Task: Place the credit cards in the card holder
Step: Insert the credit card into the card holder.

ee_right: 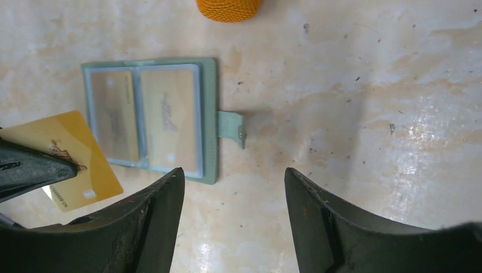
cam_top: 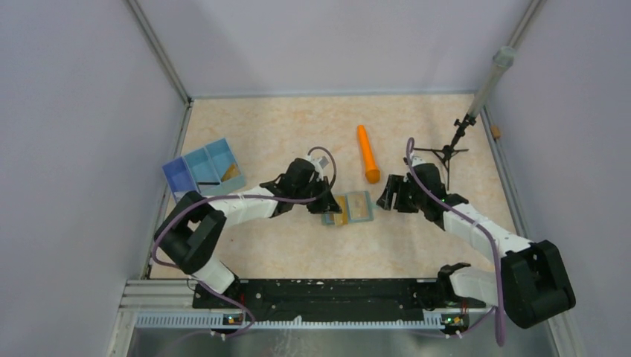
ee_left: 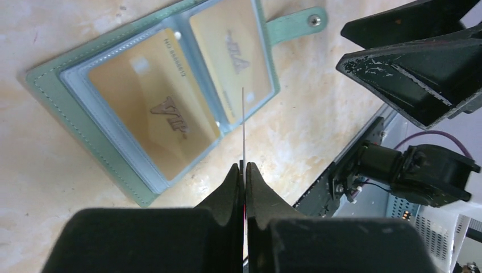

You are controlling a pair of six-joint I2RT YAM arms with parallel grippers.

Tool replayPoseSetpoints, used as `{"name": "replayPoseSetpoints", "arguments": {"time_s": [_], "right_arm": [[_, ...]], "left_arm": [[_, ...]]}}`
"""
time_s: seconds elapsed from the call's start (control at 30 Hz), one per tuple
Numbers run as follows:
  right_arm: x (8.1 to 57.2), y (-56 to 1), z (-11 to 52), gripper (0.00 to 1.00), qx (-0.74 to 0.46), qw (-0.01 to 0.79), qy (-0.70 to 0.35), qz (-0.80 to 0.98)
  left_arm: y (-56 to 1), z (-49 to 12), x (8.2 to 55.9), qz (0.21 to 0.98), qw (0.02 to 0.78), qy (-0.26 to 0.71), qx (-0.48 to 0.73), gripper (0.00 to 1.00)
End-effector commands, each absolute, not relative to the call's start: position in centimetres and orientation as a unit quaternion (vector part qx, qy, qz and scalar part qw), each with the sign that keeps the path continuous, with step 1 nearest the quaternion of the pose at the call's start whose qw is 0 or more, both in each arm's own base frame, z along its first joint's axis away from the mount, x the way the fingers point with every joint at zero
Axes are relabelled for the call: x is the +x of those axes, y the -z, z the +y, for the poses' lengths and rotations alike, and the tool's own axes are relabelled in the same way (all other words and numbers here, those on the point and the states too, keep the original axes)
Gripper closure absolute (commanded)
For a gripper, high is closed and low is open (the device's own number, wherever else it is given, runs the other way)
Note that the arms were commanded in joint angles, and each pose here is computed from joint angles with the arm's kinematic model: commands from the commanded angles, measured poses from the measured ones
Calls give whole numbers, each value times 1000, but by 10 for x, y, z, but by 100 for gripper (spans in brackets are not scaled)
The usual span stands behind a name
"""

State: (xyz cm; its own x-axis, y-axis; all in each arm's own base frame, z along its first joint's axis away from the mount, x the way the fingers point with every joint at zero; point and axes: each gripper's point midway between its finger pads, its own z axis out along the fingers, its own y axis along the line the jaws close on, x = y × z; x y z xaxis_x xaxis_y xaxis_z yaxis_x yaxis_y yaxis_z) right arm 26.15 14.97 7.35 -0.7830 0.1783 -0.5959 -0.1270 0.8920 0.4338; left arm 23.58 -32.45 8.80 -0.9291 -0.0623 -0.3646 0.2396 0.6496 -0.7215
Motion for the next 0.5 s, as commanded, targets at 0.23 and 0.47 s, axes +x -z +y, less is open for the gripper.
{"name": "replayPoseSetpoints", "arguments": {"time_s": [0.23, 0.47], "right_arm": [[294, -62, 155, 56, -17, 342, -217, 914], [303, -52, 157, 60, -17, 337, -211, 917]], "left_arm": [[-73, -343, 255, 887, 178, 419, 74, 100], [-66, -339, 258, 889, 156, 425, 73, 100]]}}
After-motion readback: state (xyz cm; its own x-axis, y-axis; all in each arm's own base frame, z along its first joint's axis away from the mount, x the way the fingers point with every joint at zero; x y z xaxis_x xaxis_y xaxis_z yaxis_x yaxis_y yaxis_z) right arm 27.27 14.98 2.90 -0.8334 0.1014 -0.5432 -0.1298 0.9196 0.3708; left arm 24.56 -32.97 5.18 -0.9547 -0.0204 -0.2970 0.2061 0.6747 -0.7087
